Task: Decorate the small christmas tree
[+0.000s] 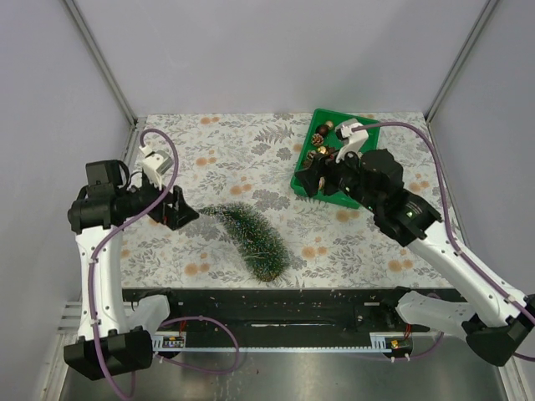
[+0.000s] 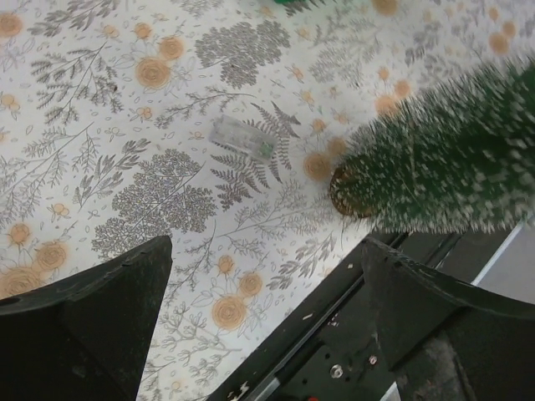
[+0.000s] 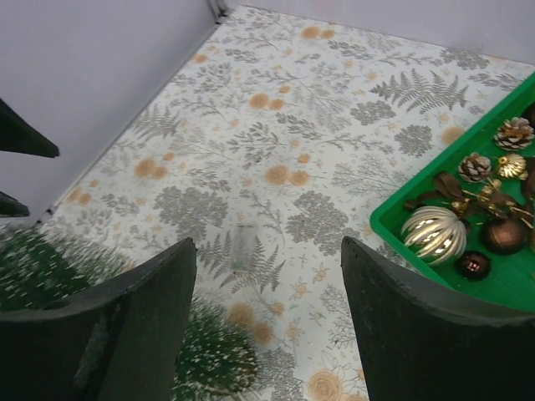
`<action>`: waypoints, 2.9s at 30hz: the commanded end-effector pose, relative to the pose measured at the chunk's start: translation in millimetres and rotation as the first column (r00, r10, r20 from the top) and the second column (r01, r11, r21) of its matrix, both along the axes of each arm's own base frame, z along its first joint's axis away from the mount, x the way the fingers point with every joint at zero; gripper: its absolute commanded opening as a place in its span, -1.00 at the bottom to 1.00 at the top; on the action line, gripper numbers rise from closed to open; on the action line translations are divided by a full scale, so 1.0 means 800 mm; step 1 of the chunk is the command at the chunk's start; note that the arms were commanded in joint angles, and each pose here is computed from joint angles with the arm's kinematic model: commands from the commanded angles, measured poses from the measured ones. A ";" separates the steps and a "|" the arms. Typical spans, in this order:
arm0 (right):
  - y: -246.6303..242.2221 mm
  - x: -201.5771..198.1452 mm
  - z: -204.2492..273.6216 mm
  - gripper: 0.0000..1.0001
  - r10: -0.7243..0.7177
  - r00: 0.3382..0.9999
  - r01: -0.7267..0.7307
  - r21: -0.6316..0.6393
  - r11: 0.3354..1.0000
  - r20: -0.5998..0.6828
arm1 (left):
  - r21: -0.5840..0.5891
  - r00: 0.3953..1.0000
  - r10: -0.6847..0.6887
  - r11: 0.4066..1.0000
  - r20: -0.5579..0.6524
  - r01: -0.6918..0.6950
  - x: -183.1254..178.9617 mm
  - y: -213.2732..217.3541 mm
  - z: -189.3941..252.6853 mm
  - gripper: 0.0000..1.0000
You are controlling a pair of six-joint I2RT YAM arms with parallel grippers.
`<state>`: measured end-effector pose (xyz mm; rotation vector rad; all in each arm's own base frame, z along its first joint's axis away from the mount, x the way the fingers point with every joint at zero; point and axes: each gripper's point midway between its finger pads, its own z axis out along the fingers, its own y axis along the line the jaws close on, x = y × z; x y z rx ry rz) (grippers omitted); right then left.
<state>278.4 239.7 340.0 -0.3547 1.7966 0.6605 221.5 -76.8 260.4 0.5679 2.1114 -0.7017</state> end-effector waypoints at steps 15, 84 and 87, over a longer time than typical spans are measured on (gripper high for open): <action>0.010 -0.038 0.025 0.48 0.134 0.991 -0.135 0.073 0.988 0.025 | 0.486 0.681 -0.553 0.814 0.480 0.318 -0.152 -0.038 0.070 0.98; 0.074 -0.044 0.077 0.51 0.390 0.918 -0.395 0.077 0.915 0.073 | 0.134 0.400 -0.171 0.984 0.900 0.119 -0.106 -0.059 0.287 0.98; 0.070 -0.048 0.077 0.53 0.387 0.919 -0.393 0.080 0.916 0.076 | 0.029 0.522 -0.150 0.972 0.840 0.233 -0.120 -0.074 0.282 0.97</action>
